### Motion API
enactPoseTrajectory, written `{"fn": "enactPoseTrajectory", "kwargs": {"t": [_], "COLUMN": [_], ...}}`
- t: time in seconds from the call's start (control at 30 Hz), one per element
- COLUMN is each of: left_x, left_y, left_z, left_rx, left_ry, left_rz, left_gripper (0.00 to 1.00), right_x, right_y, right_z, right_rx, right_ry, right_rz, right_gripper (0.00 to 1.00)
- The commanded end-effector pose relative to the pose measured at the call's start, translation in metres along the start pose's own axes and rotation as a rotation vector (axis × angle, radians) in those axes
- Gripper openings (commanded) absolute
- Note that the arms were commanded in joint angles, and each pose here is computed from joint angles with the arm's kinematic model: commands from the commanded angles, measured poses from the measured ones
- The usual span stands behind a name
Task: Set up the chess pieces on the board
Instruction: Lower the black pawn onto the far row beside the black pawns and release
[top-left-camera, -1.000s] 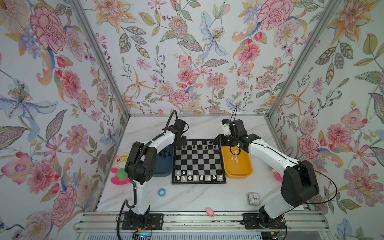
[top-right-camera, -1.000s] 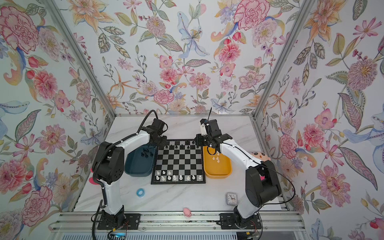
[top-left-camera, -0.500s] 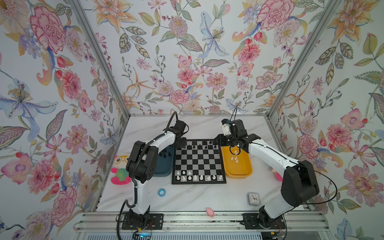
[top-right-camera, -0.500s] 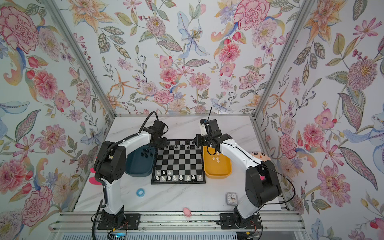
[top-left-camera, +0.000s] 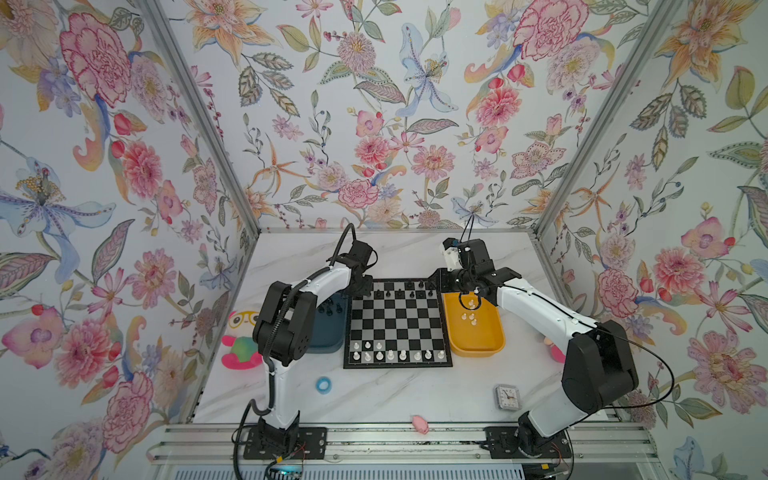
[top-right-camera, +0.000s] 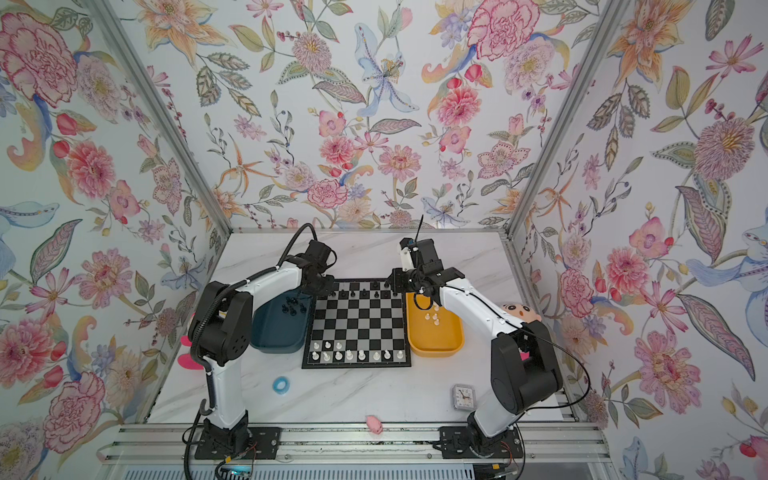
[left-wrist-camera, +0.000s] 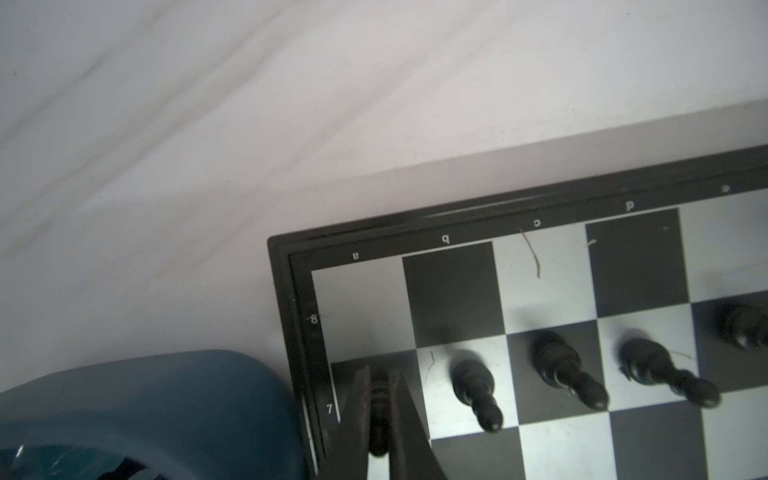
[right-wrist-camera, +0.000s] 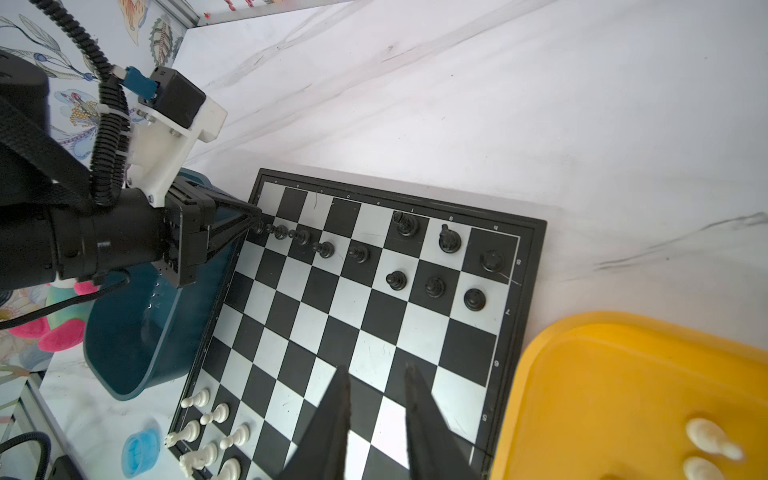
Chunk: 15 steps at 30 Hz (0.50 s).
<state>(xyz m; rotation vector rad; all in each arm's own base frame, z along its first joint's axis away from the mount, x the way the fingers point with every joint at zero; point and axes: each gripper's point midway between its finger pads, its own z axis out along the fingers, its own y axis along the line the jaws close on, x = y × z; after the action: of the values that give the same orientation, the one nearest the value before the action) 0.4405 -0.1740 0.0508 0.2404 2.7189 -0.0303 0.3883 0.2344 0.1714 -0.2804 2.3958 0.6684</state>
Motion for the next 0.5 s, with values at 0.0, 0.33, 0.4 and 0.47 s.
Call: {"fn": "enactPoseTrajectory", "kwargs": {"t": [0.0, 0.33, 0.4, 0.47], "left_x": [0.015, -0.001, -0.005, -0.011], "left_y": [0.001, -0.003, -0.003, -0.005], "left_z": [0.009, -0.004, -0.008, -0.015], "left_rx": [-0.020, -0.001, 0.002, 0.007], "left_ry": [0.046, 0.000, -0.014, -0.035], "left_rz": [0.022, 0.024, 0.023, 0.024], "left_gripper": [0.13, 0.29, 0.29, 0.29], "right_x": [0.000, 0.002, 0.002, 0.001], "right_y": [-0.003, -0.001, -0.001, -0.001], "right_z": [0.003, 0.004, 0.003, 0.003], "right_rx": [-0.005, -0.009, -0.010, -0.009], "right_ry": [0.001, 0.005, 0.004, 0.001], "right_rz": [0.015, 0.018, 0.018, 0.017], "right_gripper": [0.25, 0.25, 0.25, 0.25]}}
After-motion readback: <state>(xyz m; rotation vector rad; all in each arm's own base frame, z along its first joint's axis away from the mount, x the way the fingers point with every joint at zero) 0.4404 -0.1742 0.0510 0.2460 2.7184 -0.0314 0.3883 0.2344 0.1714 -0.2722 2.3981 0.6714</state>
